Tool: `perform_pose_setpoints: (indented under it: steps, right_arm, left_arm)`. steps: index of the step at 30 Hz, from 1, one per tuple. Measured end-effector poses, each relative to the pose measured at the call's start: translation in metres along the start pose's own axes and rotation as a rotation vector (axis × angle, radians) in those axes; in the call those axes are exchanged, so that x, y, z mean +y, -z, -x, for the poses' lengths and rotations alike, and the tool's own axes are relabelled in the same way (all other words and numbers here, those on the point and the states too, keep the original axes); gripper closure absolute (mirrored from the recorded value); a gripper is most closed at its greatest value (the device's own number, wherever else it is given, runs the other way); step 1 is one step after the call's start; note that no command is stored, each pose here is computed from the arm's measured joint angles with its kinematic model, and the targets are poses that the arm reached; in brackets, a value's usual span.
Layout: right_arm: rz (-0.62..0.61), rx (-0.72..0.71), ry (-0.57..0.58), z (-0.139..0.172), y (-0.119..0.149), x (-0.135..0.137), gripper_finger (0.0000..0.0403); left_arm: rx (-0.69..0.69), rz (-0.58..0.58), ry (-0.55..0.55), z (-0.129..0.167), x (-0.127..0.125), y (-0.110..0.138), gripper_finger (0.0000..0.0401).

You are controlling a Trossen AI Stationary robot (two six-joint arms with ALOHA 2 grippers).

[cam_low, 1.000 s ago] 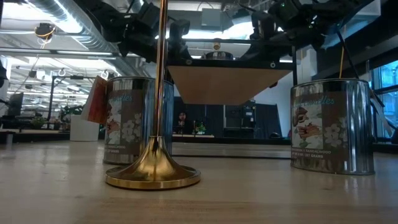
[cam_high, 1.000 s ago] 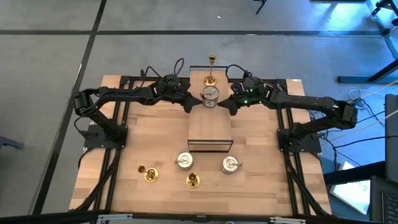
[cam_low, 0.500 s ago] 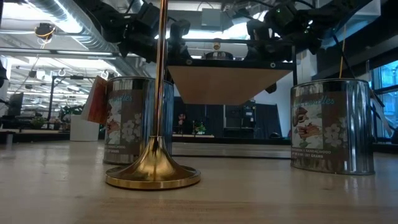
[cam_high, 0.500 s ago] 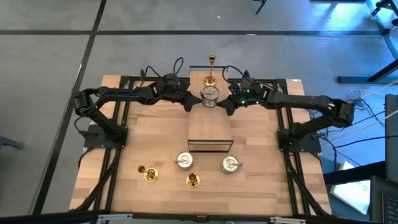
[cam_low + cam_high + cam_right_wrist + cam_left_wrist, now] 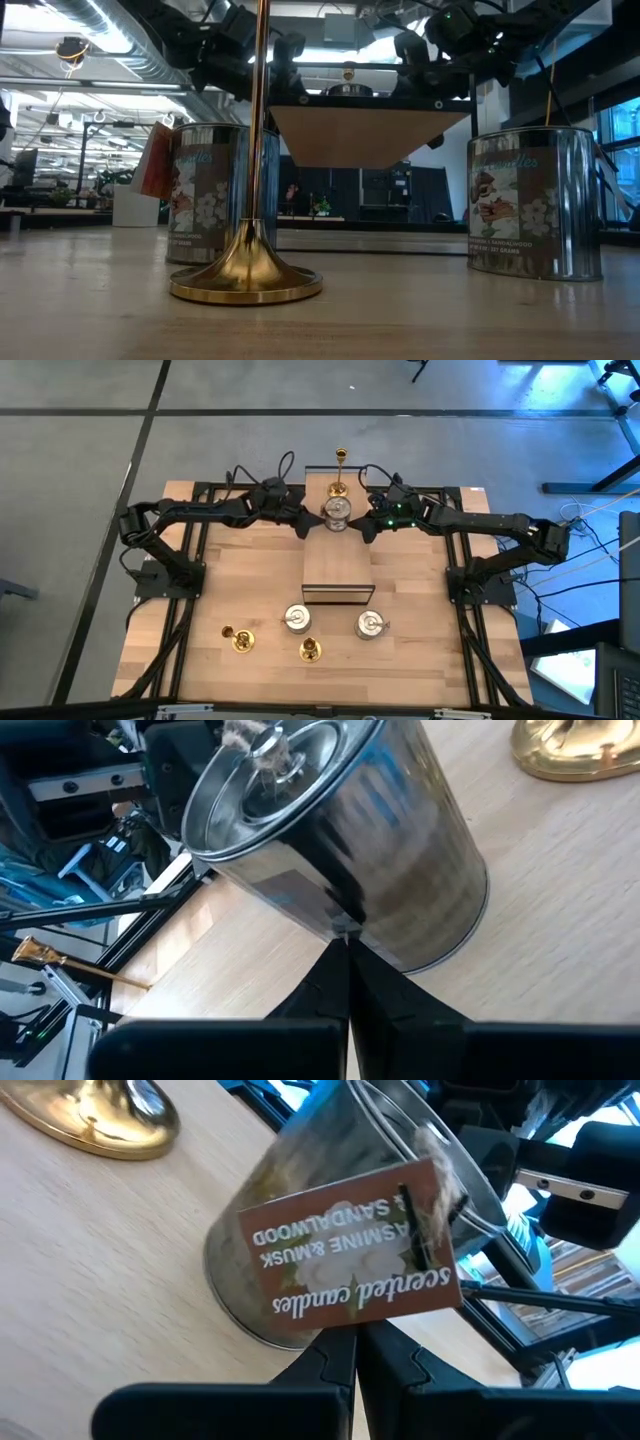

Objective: Pick & Place candle stick holders
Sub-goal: Put the bottom silver scented candle on the shelf

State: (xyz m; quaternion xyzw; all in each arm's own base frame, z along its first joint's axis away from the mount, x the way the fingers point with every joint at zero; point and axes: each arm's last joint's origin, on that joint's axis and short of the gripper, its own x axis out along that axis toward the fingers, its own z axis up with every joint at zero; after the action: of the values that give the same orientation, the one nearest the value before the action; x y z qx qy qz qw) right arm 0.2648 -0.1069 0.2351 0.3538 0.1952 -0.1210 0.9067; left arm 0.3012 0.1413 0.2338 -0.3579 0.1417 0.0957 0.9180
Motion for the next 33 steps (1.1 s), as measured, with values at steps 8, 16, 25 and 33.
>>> perform_pose_setpoints:
  steps: [8, 16, 25, 33]
  right_arm:
    - [-0.015, -0.013, 0.02, 0.0, 0.0, -0.001, 0.0403]
    - [-0.015, -0.015, 0.022, 0.0, 0.0, -0.001, 0.0403]
    - [-0.02, -0.009, 0.025, 0.0, 0.0, -0.001, 0.0403]
    - [-0.021, -0.015, 0.022, 0.0, 0.0, -0.001, 0.0403]
  left_arm:
    - [-0.012, 0.002, -0.012, 0.003, 0.006, -0.004, 0.04]
    - [-0.021, -0.006, -0.012, 0.004, 0.008, -0.006, 0.04]
    - [-0.021, 0.011, 0.016, -0.009, 0.011, -0.01, 0.04]
    - [-0.013, 0.017, 0.037, -0.004, 0.002, -0.016, 0.04]
